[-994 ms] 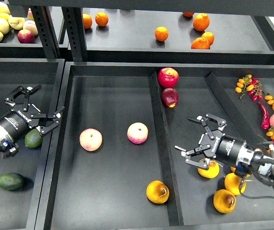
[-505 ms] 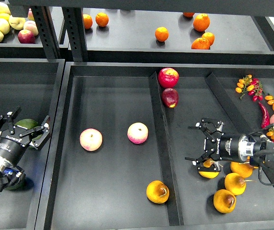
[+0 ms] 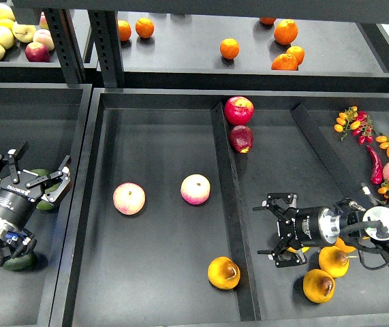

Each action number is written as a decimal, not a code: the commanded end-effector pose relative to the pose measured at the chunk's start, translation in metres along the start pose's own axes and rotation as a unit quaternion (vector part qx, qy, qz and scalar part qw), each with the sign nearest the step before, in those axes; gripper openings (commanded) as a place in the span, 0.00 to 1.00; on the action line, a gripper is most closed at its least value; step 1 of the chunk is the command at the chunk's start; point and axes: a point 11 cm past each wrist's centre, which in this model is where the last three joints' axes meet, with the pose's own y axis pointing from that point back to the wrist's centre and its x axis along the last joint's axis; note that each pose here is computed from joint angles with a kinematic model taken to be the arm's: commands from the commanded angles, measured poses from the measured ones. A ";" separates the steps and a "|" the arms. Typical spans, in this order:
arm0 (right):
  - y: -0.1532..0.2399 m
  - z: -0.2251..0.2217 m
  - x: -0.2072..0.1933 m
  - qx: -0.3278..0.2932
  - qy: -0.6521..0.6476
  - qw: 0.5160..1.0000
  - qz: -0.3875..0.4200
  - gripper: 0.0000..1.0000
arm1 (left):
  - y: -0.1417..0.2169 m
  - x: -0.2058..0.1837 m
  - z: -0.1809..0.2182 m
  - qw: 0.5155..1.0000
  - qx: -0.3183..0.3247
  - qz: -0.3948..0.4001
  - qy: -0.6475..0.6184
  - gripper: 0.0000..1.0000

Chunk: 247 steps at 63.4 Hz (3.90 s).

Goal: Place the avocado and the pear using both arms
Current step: 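Lower the open right gripper around the pear, then close the right gripper on the pear and lift it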

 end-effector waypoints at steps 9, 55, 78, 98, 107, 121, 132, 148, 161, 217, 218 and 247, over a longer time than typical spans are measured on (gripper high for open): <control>-0.012 0.007 -0.009 -0.013 0.000 1.000 -0.011 1.00 | 0.003 0.003 -0.002 1.000 0.002 0.005 0.002 0.99; -0.036 0.047 -0.019 -0.069 0.008 0.997 -0.021 0.99 | 0.002 0.003 -0.006 1.000 0.009 0.005 0.001 0.99; -0.043 0.063 -0.010 -0.082 0.016 0.996 -0.006 0.96 | 0.003 0.003 -0.007 1.000 0.009 0.005 0.001 0.99; -0.045 0.063 0.000 -0.083 0.021 0.996 0.013 0.85 | 0.006 0.003 -0.008 1.000 0.009 0.005 0.000 0.99; -0.046 0.063 -0.002 -0.082 0.021 0.996 0.011 0.78 | 0.006 0.004 -0.009 1.000 0.012 0.006 0.001 0.99; -0.047 0.061 -0.003 -0.067 0.002 0.998 0.002 0.63 | 0.006 0.004 -0.009 1.000 0.012 0.007 0.001 0.99; -0.047 0.062 -0.003 -0.064 -0.002 0.998 -0.001 0.60 | 0.006 0.004 -0.009 1.000 0.012 0.007 0.001 0.99; -0.047 0.068 -0.005 -0.068 -0.004 0.998 -0.009 0.45 | 0.006 0.004 -0.009 1.000 0.012 0.007 0.001 0.99; -0.047 0.073 -0.004 -0.072 -0.001 0.997 -0.011 0.38 | 0.006 0.004 -0.009 1.000 0.012 0.007 0.001 0.99; -0.040 0.073 0.001 -0.071 -0.002 0.997 -0.008 0.73 | 0.008 0.006 -0.011 1.000 0.014 0.009 0.002 0.99; -0.040 0.072 0.001 -0.070 -0.001 0.998 -0.008 0.73 | 0.008 0.006 -0.011 1.000 0.014 0.009 0.002 0.99; -0.043 0.079 0.010 -0.075 -0.009 0.997 0.010 0.76 | 0.008 0.006 -0.013 1.000 0.017 0.010 0.002 0.99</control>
